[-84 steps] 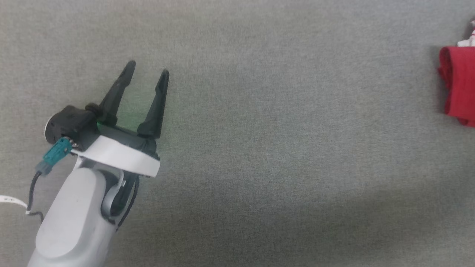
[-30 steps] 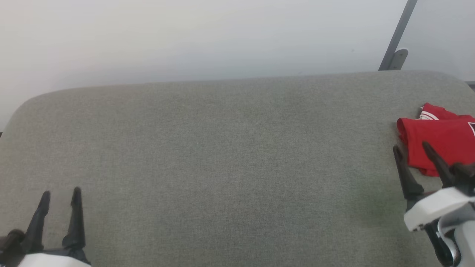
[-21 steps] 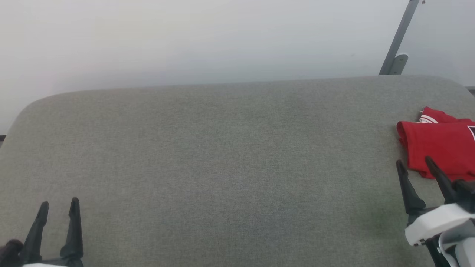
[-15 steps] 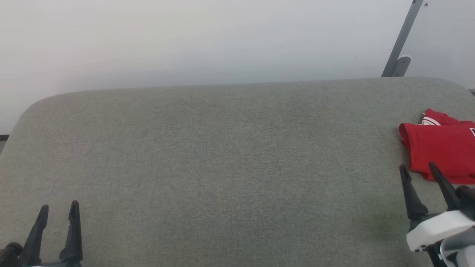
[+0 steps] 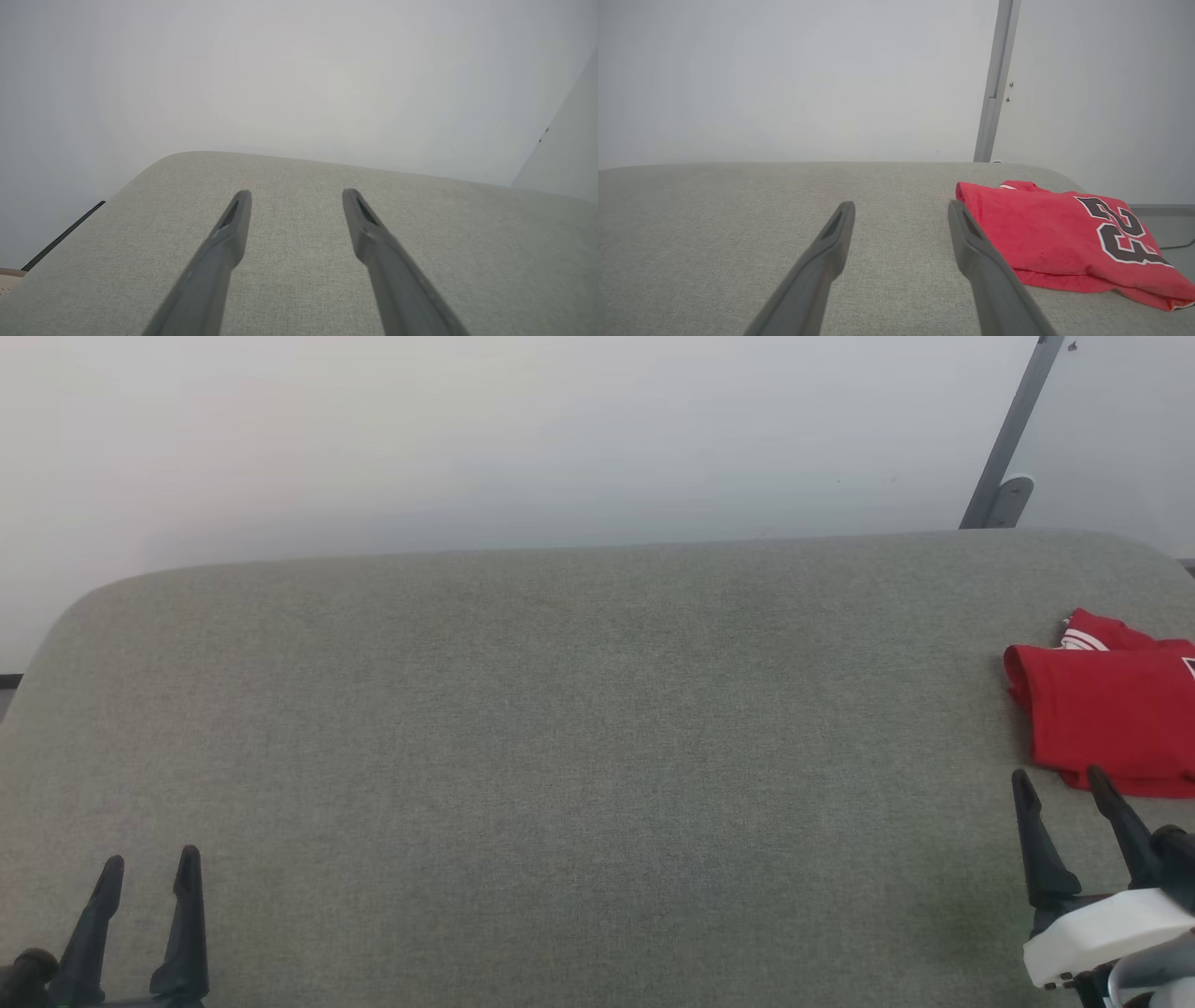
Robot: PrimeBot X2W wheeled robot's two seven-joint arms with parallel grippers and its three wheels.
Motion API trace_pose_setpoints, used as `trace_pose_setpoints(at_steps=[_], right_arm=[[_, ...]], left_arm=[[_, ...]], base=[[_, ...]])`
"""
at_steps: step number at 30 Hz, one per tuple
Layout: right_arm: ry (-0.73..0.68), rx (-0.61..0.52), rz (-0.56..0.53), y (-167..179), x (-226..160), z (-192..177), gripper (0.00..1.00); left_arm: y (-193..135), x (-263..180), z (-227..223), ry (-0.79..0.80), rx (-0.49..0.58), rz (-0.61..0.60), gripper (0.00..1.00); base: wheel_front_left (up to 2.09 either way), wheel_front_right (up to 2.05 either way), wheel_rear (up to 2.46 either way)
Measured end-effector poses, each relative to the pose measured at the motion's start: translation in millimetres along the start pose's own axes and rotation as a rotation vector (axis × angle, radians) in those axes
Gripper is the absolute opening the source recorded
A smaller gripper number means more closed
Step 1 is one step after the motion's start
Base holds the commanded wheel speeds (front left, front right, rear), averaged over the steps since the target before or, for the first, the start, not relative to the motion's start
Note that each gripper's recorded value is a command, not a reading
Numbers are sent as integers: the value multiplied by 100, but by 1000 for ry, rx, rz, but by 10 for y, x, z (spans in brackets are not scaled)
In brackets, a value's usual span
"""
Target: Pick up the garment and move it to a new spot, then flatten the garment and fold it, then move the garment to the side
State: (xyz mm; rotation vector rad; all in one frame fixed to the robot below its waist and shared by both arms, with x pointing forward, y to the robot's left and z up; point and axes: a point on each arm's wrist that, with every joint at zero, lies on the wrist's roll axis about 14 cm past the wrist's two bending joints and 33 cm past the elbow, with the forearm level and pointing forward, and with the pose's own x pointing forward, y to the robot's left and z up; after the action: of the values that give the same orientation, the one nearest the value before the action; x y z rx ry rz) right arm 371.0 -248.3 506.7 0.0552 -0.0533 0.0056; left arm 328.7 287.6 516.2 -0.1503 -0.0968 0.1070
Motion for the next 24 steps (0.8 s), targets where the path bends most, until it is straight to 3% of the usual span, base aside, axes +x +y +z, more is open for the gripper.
trace_pose_setpoints(at_steps=[15,16,24], right_arm=[[2,0,0,19,0,-14,100],[8,4,0,24,-5,-35,0],[88,103,-31,59,-111,-292,0]], left_arm=[[5,4,26,-11,1,7,100],[4,-3,7,-6,0,9,0],[-41,-74,-248,66,-104,45,0]], base=[[0,0,0],[0,0,0],[0,0,0]])
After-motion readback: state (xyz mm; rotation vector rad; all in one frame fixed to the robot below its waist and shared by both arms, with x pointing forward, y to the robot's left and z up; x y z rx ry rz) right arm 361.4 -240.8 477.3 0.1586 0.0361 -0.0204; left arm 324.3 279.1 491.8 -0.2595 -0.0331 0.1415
